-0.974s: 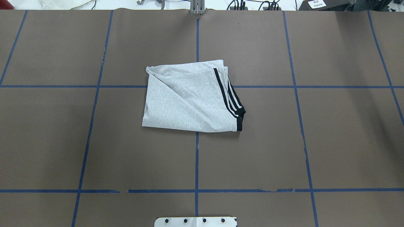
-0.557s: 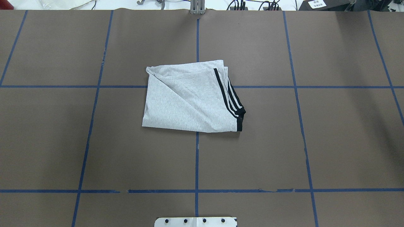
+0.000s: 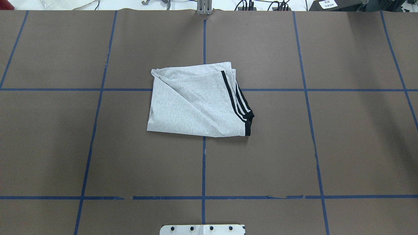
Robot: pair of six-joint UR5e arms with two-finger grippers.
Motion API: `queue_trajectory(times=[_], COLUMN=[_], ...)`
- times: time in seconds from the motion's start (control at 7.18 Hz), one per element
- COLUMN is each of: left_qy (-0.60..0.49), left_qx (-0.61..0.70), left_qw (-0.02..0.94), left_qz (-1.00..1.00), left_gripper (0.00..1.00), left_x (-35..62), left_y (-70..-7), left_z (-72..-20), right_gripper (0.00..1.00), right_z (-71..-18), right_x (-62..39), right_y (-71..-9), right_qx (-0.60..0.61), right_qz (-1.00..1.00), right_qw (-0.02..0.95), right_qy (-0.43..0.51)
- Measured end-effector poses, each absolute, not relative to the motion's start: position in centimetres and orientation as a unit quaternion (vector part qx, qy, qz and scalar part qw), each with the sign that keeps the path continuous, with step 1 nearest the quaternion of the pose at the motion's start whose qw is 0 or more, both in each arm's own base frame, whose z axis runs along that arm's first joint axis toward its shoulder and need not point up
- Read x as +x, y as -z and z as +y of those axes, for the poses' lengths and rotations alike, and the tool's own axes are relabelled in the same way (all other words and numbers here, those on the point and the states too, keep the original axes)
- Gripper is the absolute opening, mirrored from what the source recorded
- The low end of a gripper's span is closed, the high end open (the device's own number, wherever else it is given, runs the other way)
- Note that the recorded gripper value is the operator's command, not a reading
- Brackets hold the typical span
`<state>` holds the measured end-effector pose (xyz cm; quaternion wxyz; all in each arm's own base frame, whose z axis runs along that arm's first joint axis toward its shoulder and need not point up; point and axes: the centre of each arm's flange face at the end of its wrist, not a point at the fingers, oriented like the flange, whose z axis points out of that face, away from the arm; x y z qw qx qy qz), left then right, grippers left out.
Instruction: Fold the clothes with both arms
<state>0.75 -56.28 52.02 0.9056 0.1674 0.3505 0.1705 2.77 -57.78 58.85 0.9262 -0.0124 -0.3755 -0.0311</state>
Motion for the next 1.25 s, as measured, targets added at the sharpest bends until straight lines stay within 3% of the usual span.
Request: queue_trajectory(times=[1.25], left_qy=[-0.069], left_qx=[0.137], left_qw=[0.908], left_qz=[0.389], left_gripper=[1.0], left_x=[-3.0], left_y=[-54.3], left_z=[-52.3], right_gripper=[1.0], right_z=[-53.0], right_x=[3.2], right_y=[-60.7], right_qx=[-0.024], right_qz=[-0.379], right_qw=[0.925], right_qy=[0.022])
